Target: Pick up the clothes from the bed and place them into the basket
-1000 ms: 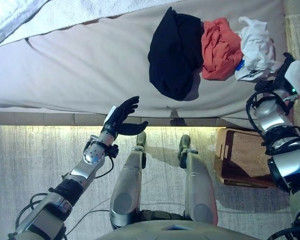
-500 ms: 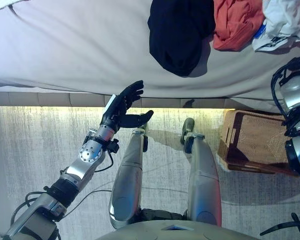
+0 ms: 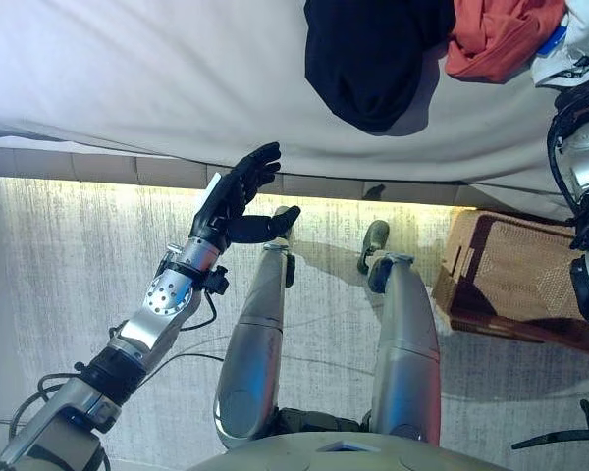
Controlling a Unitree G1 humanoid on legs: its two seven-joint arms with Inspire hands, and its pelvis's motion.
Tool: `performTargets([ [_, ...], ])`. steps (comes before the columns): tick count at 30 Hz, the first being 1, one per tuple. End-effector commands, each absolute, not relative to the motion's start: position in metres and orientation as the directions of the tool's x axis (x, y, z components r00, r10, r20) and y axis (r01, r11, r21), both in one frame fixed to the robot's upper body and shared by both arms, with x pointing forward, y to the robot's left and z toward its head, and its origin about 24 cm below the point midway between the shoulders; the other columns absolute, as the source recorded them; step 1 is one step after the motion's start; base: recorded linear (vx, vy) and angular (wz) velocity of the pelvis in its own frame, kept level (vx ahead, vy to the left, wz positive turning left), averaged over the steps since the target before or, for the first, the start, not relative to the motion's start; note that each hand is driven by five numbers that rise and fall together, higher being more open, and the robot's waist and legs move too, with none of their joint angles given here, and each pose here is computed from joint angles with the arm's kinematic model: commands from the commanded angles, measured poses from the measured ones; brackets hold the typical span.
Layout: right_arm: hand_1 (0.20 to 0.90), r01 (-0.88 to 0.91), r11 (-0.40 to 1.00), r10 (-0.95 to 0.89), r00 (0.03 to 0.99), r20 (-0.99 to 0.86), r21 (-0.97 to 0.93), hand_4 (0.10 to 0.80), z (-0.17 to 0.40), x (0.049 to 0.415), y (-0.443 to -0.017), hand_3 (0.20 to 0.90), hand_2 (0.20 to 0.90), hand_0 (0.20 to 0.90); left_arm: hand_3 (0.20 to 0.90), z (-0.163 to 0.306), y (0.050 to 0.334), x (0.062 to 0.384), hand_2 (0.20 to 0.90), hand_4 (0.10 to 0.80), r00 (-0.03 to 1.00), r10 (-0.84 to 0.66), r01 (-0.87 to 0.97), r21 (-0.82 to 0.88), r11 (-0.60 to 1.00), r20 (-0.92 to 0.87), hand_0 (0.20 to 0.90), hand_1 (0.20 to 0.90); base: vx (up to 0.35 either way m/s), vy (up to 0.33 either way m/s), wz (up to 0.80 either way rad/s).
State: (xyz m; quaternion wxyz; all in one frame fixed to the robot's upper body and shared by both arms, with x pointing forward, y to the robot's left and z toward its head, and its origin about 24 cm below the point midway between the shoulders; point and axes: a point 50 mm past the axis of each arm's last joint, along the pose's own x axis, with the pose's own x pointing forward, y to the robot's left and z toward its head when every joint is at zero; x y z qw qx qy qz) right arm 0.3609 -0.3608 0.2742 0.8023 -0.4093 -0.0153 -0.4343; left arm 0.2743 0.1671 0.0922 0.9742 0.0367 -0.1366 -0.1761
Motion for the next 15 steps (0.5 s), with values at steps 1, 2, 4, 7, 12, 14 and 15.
performTargets([
  [1, 0.900, 0.814, 0.204, -0.602, 0.542, 0.587, -0.544, 0.800, 0.350, 0.336, -0.371, 0.900, 0.900, 0.900, 0.900, 0.130, 0.170, 0.258, 0.900, 0.800, 0.808, -0.354, 0.355, 0.089, 0.930, 0.471, 0.900, 0.900, 0.109, -0.055, 0.07],
  [2, 0.900, 0.810, 0.220, -0.599, 0.552, 0.580, -0.544, 0.800, 0.351, 0.337, -0.370, 0.900, 0.900, 0.900, 0.900, 0.130, 0.171, 0.258, 0.900, 0.800, 0.806, -0.355, 0.355, 0.092, 0.930, 0.474, 0.900, 0.900, 0.103, -0.055, 0.08],
  [4, 0.900, 0.802, 0.240, -0.598, 0.566, 0.568, -0.547, 0.800, 0.351, 0.337, -0.370, 0.900, 0.900, 0.900, 0.900, 0.129, 0.172, 0.257, 0.900, 0.800, 0.805, -0.354, 0.354, 0.092, 0.931, 0.476, 0.900, 0.900, 0.026, -0.031, 0.08],
  [7, 0.900, 0.778, 0.272, -0.604, 0.597, 0.529, -0.567, 0.800, 0.350, 0.340, -0.371, 0.900, 0.900, 0.900, 0.900, 0.129, 0.174, 0.255, 0.900, 0.800, 0.805, -0.352, 0.354, 0.088, 0.931, 0.479, 0.900, 0.900, 0.025, -0.019, 0.08],
  [12, 0.300, 0.761, 0.295, -0.639, 0.607, 0.472, -0.578, 0.100, 0.343, 0.338, -0.379, 0.200, 0.300, 0.300, 0.900, 0.131, 0.177, 0.252, 0.900, 0.800, 0.801, -0.352, 0.355, 0.089, 0.931, 0.484, 0.900, 0.900, 0.014, -0.017, 0.07],
  [14, 0.300, 0.766, 0.287, -0.650, 0.597, 0.470, -0.576, 0.100, 0.340, 0.336, -0.382, 0.200, 0.300, 0.300, 0.900, 0.131, 0.177, 0.251, 0.900, 0.800, 0.800, -0.355, 0.357, 0.091, 0.930, 0.485, 0.900, 0.900, 0.000, 0.000, 0.00],
  [15, 0.300, 0.768, 0.282, -0.655, 0.592, 0.470, -0.575, 0.100, 0.339, 0.336, -0.384, 0.200, 0.300, 0.300, 0.900, 0.130, 0.177, 0.250, 0.900, 0.800, 0.799, -0.355, 0.358, 0.091, 0.929, 0.485, 0.900, 0.900, 0.009, 0.009, 0.03],
])
